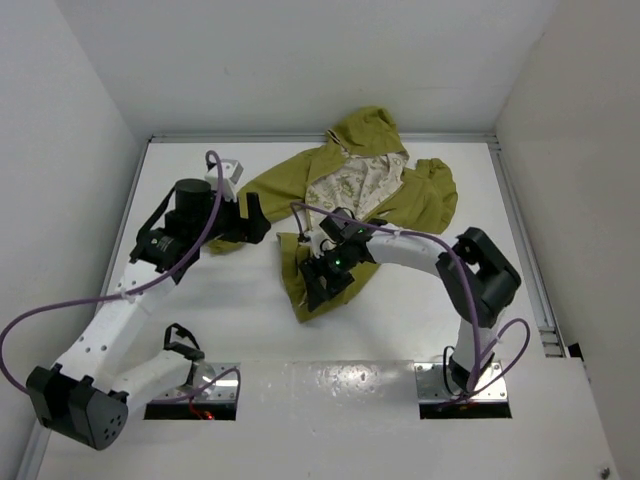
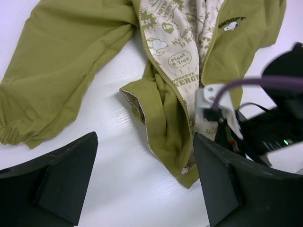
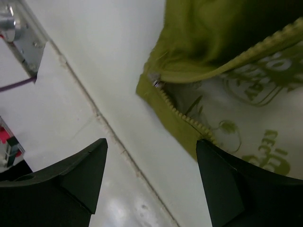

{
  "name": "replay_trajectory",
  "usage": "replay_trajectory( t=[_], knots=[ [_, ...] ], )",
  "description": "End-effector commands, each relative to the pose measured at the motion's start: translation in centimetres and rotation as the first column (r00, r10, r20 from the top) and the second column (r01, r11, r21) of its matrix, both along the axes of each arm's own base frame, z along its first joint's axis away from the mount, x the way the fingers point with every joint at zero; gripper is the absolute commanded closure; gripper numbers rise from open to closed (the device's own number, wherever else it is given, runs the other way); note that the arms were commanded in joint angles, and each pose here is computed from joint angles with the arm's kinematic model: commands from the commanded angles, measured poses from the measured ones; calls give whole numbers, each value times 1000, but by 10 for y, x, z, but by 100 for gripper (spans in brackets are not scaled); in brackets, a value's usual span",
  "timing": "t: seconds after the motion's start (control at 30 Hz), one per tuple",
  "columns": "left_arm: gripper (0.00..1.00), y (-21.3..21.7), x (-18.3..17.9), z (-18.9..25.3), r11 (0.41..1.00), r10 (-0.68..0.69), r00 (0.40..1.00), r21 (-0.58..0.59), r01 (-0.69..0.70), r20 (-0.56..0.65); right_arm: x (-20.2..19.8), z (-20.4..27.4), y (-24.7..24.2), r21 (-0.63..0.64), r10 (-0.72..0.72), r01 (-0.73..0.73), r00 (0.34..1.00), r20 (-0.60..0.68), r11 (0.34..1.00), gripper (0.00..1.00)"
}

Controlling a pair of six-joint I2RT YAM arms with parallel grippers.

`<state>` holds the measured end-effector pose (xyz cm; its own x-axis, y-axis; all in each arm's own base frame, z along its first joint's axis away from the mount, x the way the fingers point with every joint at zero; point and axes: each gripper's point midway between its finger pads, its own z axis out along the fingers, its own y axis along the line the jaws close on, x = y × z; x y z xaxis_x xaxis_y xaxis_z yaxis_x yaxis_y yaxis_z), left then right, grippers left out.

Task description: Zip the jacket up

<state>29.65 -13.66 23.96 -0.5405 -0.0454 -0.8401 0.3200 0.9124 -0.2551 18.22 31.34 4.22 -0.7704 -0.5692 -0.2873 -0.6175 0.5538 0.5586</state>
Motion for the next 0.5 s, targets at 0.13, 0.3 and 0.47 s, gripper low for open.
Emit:
replay_trajectory(
  t=[0.13, 0.3, 0.47],
  knots=[
    [14, 2, -42, -19, 992, -115, 993, -61, 113, -38, 38, 0, 41, 103, -75, 72, 997, 25, 992, 24],
    [15, 3, -45, -17, 990, -129, 991, -66, 126, -36, 43, 9, 53, 137, -52, 43, 997, 61, 990, 26],
    [15, 5, -43, -20, 991, -120, 992, -64, 117, -45, 37, -1, 41, 81, -69, 67, 997, 20, 994, 27]
  ],
)
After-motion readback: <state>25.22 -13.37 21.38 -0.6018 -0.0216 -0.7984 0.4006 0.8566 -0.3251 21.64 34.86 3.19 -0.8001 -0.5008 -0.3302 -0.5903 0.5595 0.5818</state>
